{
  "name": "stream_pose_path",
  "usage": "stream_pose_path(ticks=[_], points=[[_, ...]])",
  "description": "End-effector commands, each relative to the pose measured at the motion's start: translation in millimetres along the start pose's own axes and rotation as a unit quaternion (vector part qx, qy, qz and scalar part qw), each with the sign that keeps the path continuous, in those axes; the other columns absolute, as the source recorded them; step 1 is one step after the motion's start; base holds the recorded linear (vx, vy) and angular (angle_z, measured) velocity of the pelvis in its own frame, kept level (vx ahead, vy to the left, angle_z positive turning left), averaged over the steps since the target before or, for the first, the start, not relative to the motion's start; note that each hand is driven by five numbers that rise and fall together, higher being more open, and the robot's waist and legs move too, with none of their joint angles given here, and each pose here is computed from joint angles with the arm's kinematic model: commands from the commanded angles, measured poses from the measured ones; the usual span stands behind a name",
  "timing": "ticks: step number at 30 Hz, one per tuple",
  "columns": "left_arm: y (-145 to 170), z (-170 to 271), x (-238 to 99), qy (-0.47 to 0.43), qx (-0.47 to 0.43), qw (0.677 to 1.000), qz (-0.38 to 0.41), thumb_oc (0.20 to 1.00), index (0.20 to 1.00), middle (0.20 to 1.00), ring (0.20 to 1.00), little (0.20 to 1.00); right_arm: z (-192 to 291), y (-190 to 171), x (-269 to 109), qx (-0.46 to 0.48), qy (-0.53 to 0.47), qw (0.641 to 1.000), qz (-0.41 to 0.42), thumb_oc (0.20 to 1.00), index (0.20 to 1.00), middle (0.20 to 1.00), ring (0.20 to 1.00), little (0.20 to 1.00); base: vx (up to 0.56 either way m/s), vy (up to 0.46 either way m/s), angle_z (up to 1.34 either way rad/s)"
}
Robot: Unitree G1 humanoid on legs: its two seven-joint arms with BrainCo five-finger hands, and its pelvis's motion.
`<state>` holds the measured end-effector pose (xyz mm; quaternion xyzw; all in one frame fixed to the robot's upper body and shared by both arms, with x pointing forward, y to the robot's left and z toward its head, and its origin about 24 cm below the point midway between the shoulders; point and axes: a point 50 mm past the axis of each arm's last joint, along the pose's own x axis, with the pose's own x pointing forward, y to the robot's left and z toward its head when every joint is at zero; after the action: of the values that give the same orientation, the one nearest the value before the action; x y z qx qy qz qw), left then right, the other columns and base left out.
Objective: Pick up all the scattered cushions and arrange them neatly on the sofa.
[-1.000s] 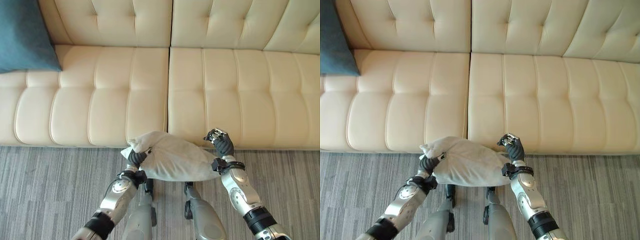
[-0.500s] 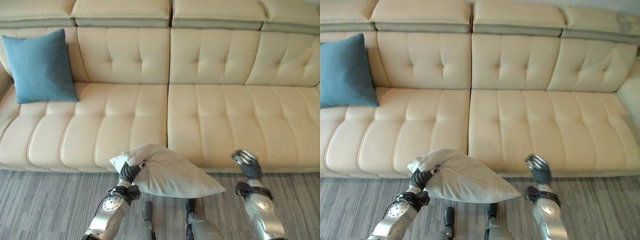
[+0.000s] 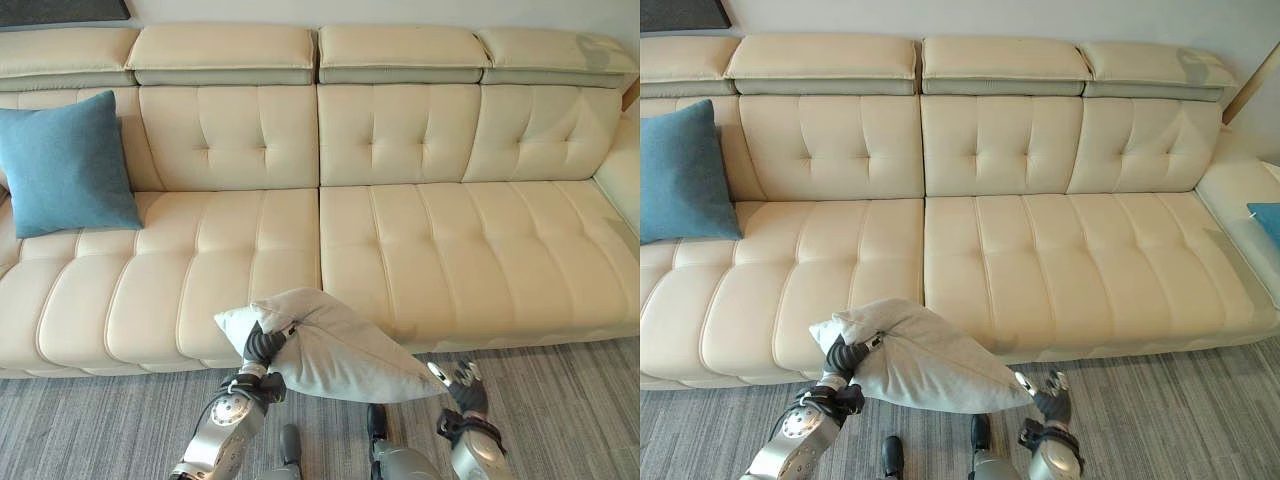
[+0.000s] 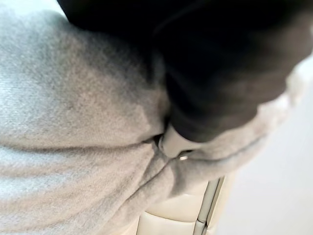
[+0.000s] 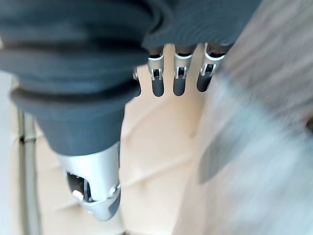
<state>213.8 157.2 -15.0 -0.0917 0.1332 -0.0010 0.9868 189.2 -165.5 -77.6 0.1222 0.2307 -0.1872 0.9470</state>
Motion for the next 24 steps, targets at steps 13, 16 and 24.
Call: stream_pose_path(ticks=[13,16,24], points=[[-37,91,9,-0.219,-0.034,0.972,-0.079,0.2,0.2,0.2,0.2,0.2,-15,-26,3,-0.166,0.026,0.986,-0.004,1.0,1.0,1.0,1.0,1.0,-0.01,-0.007,0.06],[-36,98,8,-0.233,-0.032,0.968,-0.084,0.2,0.2,0.2,0.2,0.2,-21,-47,7,-0.213,0.047,0.975,-0.043,1.0,1.0,1.0,1.0,1.0,0.0,0.0,0.0],[-39,99,5,-0.231,-0.033,0.967,-0.107,0.2,0.2,0.2,0.2,0.2,-56,-51,-1,-0.259,0.133,0.956,-0.03,1.0,1.0,1.0,1.0,1.0,0.0,0.0,0.0]])
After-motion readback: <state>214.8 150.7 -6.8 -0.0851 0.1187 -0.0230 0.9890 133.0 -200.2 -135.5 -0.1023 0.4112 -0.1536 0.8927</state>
